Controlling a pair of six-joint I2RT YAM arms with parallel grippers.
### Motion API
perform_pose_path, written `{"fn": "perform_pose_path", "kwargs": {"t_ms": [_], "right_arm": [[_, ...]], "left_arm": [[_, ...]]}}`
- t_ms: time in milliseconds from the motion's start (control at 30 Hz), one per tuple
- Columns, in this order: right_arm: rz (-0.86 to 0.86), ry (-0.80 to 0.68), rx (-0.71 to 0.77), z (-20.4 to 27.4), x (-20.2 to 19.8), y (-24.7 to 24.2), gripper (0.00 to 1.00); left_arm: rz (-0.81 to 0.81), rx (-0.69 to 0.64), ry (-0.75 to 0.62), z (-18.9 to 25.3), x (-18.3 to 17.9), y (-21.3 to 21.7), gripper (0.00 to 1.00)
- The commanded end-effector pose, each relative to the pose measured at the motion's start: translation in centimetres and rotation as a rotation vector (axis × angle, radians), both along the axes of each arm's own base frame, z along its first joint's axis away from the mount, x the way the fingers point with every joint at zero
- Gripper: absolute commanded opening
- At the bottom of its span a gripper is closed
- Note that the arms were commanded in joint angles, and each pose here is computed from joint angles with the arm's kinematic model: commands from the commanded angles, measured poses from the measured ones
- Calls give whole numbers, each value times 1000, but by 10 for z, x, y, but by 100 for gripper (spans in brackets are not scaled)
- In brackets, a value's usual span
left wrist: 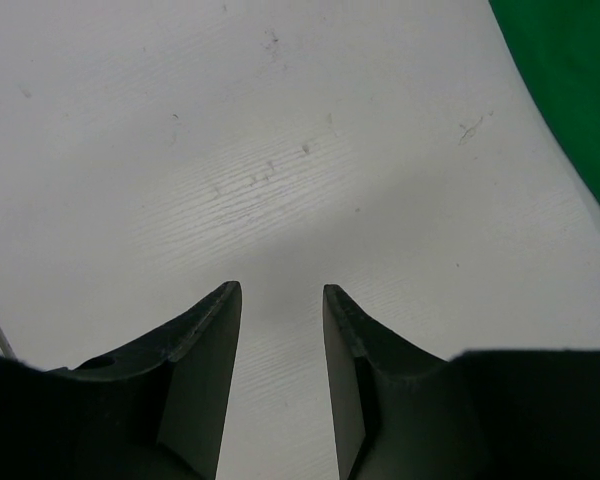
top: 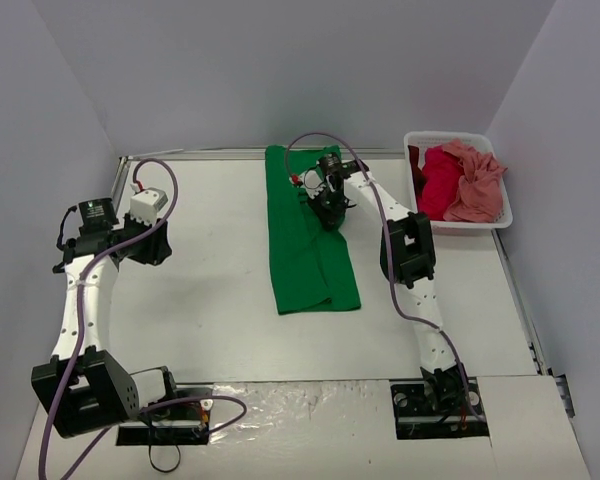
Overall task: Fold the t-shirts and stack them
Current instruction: Rotate the tshirt 90 degrees
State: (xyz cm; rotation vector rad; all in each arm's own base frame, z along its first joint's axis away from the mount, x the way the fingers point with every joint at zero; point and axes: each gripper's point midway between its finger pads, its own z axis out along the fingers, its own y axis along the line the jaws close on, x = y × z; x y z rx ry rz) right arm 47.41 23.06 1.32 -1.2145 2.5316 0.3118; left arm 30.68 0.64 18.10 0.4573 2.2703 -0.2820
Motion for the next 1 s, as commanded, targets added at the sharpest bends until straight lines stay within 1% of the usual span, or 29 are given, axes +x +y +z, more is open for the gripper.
{"fn": "perform_pose_path", "kwargs": {"t_ms": [0, 100, 133, 167, 200, 233, 333, 367, 400, 467, 500, 533, 567, 600, 633, 667, 700, 733, 767, 800, 833, 867, 900, 967], "right_arm": [[6, 66, -48, -9, -20, -17, 0], [24, 57, -30, 14, -34, -19, 0], [30, 94, -25, 11, -48, -22, 0], [34, 98, -22, 15, -54, -22, 0], [37, 79, -10, 30, -58, -23, 0], [42, 113, -9, 26, -71, -25, 0], [47, 97, 4, 44, -83, -26, 0], [48, 106, 10, 46, -89, -27, 2], [47, 78, 26, 62, -91, -27, 15], [50, 68, 40, 73, -99, -29, 24], [49, 30, 59, 93, -101, -31, 45], [49, 17, 63, 100, -105, -33, 48], [45, 23, 51, 100, -114, -40, 49], [37, -14, 56, 116, -120, -47, 50], [20, -13, 53, 118, -125, -54, 48], [5, -13, 58, 123, -140, -64, 46], [-30, -11, 66, 125, -143, -78, 43], [-50, -8, 79, 127, -150, -87, 43], [-70, -46, 113, 143, -158, -98, 43], [-86, -11, 139, 136, -173, -106, 43], [-141, -15, 152, 138, -175, -126, 43], [-156, -62, 170, 151, -182, -135, 43], [-186, -50, 198, 148, -190, -144, 44], [-196, -106, 230, 162, -197, -148, 46]], "left_arm": [[-5, 18, -67, 28, 7, -2, 37], [-13, 26, -88, 37, 4, -4, 38], [-17, 26, -89, 39, 2, -6, 38], [-20, 25, -93, 41, 1, -7, 38], [-26, 28, -104, 45, -2, -9, 38], [-40, 26, -99, 45, -5, -14, 38], [-83, 30, -110, 49, -15, -25, 38], [-86, 41, -113, 49, -17, -26, 38], [-93, 50, -121, 52, -22, -29, 38], [-129, 71, -140, 60, -28, -36, 38], [-151, 69, -126, 61, -35, -41, 39], [-184, 81, -134, 63, -39, -45, 41], [-227, 81, -146, 67, -46, -54, 41], [-265, 87, -133, 65, -54, -59, 42], [-284, 98, -142, 67, -59, -64, 43], [-342, 105, -135, 62, -66, -77, 43], [-357, 130, -129, 58, -70, -79, 43], [-375, 142, -129, 55, -74, -83, 43], [-394, 154, -140, 55, -78, -87, 43], [-440, 174, -138, 47, -83, -96, 43], [-456, 192, -139, 43, -84, -98, 43], [-472, 209, -140, 39, -85, -102, 43], [-508, 251, -130, 31, -88, -107, 43], [-572, 296, -118, 20, -91, -120, 42]]}}
